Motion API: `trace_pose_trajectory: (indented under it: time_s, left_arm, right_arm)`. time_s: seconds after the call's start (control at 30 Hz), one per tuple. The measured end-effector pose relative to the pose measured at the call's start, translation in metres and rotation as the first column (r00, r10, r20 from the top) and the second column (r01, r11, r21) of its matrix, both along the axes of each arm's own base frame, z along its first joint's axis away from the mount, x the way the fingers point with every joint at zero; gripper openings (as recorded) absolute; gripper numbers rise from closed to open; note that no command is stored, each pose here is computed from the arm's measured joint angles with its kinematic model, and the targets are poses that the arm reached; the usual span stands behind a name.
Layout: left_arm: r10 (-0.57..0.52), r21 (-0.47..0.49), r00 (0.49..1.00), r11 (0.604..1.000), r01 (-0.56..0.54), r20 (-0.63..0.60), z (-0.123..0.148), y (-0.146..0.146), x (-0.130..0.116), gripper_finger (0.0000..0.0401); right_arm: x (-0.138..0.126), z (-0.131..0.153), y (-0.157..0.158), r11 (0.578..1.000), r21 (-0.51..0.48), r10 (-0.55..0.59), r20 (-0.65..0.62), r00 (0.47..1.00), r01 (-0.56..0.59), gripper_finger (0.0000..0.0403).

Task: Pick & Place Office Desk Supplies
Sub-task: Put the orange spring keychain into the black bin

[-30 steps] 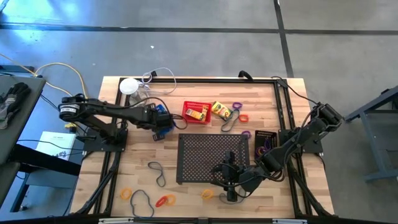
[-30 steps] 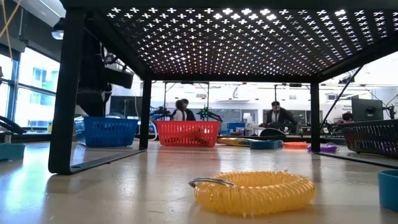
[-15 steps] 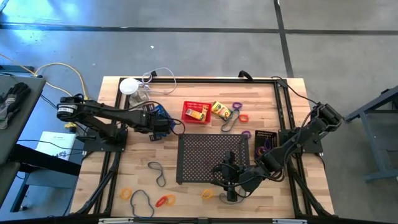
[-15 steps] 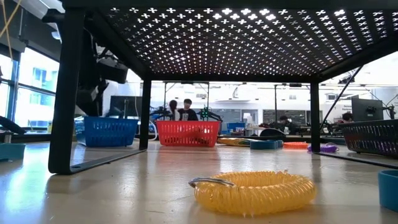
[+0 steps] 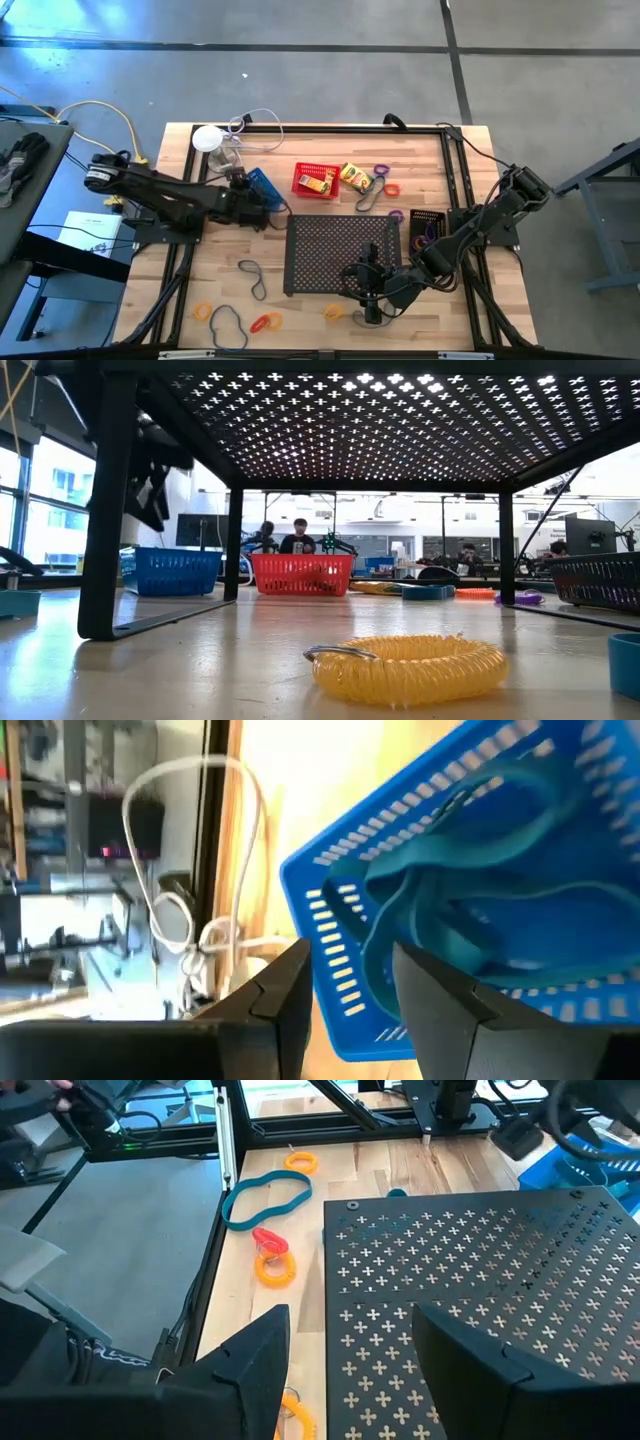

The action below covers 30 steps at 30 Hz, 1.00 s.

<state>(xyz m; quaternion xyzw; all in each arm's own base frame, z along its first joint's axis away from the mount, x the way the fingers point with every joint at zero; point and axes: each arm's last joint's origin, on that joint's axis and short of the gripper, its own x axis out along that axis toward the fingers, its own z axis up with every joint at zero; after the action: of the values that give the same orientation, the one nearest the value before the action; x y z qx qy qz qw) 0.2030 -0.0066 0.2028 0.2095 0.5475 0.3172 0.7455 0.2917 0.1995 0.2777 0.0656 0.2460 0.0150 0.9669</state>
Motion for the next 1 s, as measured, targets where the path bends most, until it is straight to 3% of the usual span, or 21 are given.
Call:
trace_pose_trajectory:
  time_s: [0.13,0.23,0.37,0.53,0.6,0.77,1.0]
  left_arm:
    - [-0.120,-0.027,0.992,0.992,0.121,0.048,0.009,-0.023,-0.007,0.0132]
    - [-0.246,-0.086,0.966,0.964,0.252,0.080,0.014,-0.046,-0.017,0.0132]
    - [-0.424,-0.162,0.898,0.884,0.438,0.115,0.021,-0.077,-0.034,0.0132]
    - [-0.606,-0.201,0.780,0.754,0.625,0.153,0.024,-0.112,-0.057,0.0132]
    - [-0.607,-0.237,0.758,0.721,0.651,0.237,0.026,-0.125,-0.063,0.0132]
    - [-0.447,-0.371,0.747,0.668,0.645,0.493,0.031,-0.154,-0.067,0.0132]
    - [-0.476,-0.384,0.675,0.572,0.725,0.564,0.014,-0.197,-0.065,0.0132]
  right_arm:
    - [0.000,0.000,0.000,1.000,0.000,-0.001,0.000,1.000,0.001,0.0200]
    - [0.000,0.000,0.000,1.000,0.000,0.000,0.000,1.000,0.000,0.0200]
    - [0.000,0.000,0.000,1.000,0.000,0.000,0.000,1.000,0.000,0.0200]
    - [0.000,0.000,0.000,1.000,0.000,0.003,-0.004,1.000,-0.003,0.0200]
    - [0.000,0.000,0.000,1.000,-0.003,0.007,-0.005,1.000,-0.008,0.0200]
    - [0.000,0.000,0.000,1.000,-0.017,0.016,-0.005,1.000,-0.016,0.0200]
    - [0.000,0.000,0.000,0.996,-0.080,0.049,-0.003,0.999,-0.049,0.0200]
